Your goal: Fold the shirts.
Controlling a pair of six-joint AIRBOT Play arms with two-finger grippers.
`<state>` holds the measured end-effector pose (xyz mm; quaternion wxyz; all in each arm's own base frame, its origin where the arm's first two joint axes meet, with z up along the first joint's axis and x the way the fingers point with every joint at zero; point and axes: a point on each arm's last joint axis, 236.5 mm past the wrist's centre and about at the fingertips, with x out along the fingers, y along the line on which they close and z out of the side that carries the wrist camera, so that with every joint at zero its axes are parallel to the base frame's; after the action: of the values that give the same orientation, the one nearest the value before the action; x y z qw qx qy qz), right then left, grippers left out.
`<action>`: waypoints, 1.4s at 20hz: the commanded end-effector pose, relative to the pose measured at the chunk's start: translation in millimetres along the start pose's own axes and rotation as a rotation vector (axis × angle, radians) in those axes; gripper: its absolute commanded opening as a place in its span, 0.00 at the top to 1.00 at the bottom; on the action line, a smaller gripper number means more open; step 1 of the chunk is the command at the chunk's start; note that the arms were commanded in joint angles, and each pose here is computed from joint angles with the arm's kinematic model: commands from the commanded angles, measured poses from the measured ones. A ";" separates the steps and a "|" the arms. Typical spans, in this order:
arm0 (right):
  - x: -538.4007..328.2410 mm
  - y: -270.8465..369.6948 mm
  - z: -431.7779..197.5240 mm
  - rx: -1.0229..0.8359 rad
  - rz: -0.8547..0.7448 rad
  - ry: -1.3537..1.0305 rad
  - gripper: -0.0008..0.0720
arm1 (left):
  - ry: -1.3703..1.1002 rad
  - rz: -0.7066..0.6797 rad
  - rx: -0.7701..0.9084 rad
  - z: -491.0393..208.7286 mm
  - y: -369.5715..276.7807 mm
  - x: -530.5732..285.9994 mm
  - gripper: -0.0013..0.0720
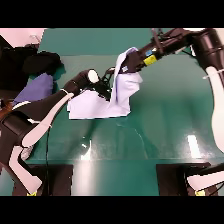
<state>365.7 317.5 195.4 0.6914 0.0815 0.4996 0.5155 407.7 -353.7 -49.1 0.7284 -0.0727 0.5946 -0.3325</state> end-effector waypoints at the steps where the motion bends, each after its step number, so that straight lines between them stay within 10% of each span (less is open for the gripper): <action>1: 29.0 6.8 1.3 -0.015 0.028 0.041 0.97 | 0.007 0.080 -0.004 3.1 39.1 -44.4 0.95; 12: 196.9 -4.9 0.4 -0.102 0.080 0.047 0.96 | -0.264 0.321 -0.059 7.8 115.9 -280.5 0.95; 13: 219.8 -3.9 7.1 -0.143 0.069 0.001 0.85 | -0.282 0.325 -0.058 8.3 114.4 -287.7 0.95; 15: 248.2 3.3 24.6 -0.197 0.040 -0.105 0.24 | -0.298 0.327 -0.051 8.4 109.7 -294.1 0.95; 16: 248.5 9.1 30.6 -0.227 0.030 -0.133 0.11 | -0.295 0.327 -0.051 7.6 109.3 -294.3 0.95; 28: 80.9 -146.0 -80.0 0.148 -0.285 0.086 0.18 | -0.257 0.320 -0.054 -0.6 108.4 -290.7 0.95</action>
<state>400.2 338.0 39.1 0.7332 0.0063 0.5254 0.4318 430.0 -104.6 134.4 0.8401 -0.0388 0.5085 -0.1847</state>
